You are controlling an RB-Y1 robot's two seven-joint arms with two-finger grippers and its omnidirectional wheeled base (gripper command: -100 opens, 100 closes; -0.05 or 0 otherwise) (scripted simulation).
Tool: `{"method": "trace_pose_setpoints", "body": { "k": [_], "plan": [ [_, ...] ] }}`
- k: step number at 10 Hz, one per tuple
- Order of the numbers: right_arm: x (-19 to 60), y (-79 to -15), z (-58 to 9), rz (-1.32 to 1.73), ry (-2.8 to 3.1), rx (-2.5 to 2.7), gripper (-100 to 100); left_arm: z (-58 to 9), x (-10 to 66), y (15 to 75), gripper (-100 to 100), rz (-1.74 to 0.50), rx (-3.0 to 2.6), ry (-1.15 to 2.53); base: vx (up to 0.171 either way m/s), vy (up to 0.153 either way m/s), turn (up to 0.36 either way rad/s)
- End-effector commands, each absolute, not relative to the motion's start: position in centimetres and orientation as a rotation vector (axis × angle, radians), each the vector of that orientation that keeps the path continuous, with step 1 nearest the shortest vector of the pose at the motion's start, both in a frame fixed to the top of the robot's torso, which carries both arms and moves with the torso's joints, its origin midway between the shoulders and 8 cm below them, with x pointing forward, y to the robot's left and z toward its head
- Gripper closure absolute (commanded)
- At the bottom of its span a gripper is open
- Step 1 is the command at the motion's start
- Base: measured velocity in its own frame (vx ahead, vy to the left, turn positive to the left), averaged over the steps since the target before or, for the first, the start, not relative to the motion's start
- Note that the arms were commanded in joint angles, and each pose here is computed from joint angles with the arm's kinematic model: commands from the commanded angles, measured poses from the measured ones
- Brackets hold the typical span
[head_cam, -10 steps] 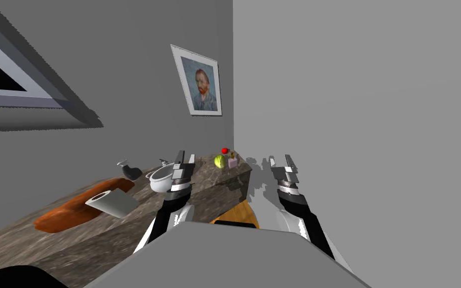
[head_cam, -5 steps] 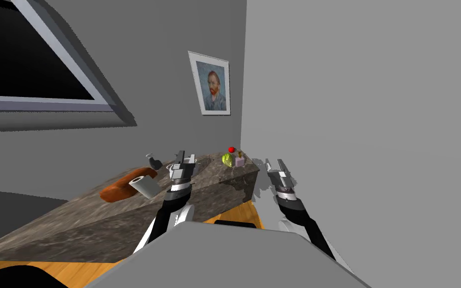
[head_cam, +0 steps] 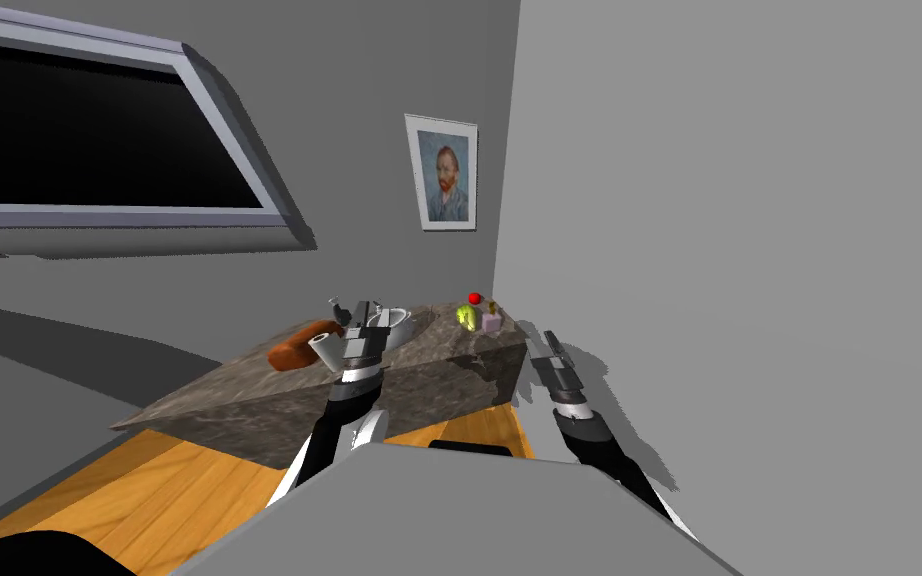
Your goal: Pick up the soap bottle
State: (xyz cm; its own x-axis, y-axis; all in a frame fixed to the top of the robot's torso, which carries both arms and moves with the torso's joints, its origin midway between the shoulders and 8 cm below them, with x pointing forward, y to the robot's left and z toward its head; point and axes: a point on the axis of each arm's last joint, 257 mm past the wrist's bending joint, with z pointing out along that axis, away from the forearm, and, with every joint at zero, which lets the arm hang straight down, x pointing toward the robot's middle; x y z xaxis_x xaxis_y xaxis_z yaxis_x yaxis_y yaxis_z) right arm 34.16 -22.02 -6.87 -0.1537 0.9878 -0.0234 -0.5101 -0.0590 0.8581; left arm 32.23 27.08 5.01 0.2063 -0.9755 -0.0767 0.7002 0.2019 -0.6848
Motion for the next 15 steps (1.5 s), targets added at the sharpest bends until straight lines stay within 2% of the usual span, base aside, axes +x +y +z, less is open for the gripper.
{"method": "trace_pose_setpoints", "body": {
  "k": [1,15],
  "plan": [
    [33.8,-21.7,-8.0,1.535,0.937,0.726,-100,5.0,32.2,27.1,0,-1.263,-0.582,0.573,-0.031,0.019,0.130],
    [24.8,-21.3,-23.8,1.356,1.496,0.730,-100,5.0,32.2,27.1,0,-1.263,-0.582,0.573,-0.024,0.010,0.222]
  ]
}}
